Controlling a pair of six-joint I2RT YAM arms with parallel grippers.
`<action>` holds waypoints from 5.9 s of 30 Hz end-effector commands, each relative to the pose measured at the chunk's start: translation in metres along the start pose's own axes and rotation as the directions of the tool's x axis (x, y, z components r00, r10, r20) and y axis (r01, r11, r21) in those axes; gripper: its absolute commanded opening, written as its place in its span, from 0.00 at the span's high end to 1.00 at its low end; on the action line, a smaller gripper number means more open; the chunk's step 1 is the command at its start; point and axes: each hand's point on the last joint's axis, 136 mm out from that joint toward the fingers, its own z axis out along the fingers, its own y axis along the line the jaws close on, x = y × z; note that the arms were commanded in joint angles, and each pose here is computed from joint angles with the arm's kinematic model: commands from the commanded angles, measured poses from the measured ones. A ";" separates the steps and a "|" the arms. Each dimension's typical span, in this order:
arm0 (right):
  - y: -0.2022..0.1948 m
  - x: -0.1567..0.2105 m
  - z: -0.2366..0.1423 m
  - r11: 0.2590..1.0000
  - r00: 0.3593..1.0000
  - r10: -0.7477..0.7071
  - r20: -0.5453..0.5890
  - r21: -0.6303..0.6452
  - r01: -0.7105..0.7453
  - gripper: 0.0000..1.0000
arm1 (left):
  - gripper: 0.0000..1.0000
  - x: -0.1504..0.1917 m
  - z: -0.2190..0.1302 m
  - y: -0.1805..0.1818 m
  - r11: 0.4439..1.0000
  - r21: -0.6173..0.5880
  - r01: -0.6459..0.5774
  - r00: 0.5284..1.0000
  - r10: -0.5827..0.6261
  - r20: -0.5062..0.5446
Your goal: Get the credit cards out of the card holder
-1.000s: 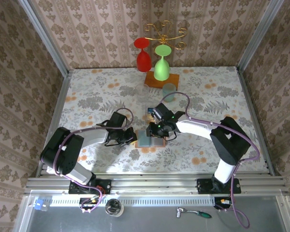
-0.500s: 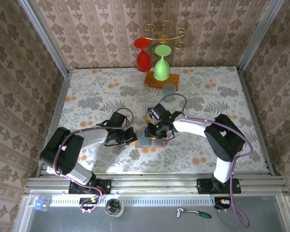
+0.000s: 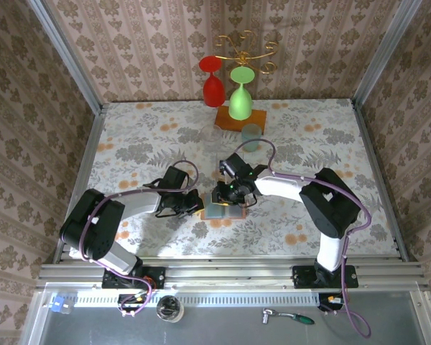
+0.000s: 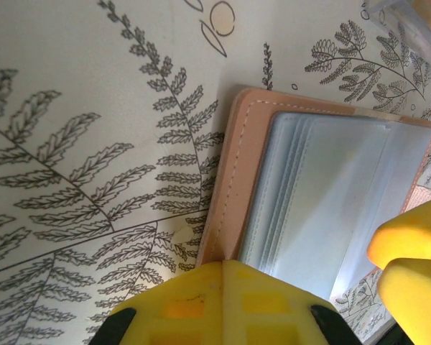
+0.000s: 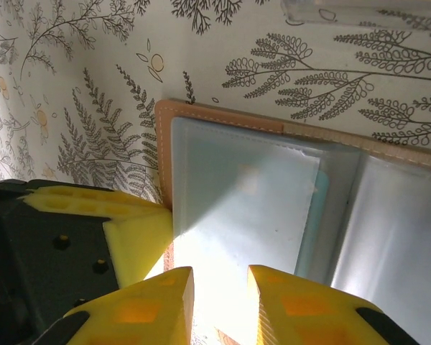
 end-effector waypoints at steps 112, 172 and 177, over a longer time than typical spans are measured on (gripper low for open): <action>-0.066 0.007 -0.101 0.997 0.989 0.018 0.149 0.068 -0.028 0.72 | 0.72 0.008 0.039 -0.117 0.991 0.102 -0.091 0.995 0.095 -0.030; -0.020 0.001 -0.067 1.000 0.993 0.018 0.120 0.022 -0.021 0.71 | 0.54 -0.020 -0.002 -0.073 0.989 0.135 -0.058 0.998 0.058 0.005; -0.013 0.002 -0.050 1.000 0.997 0.009 0.082 0.026 -0.011 0.71 | 0.58 -0.016 -0.009 -0.047 0.993 0.114 -0.028 1.000 0.027 0.017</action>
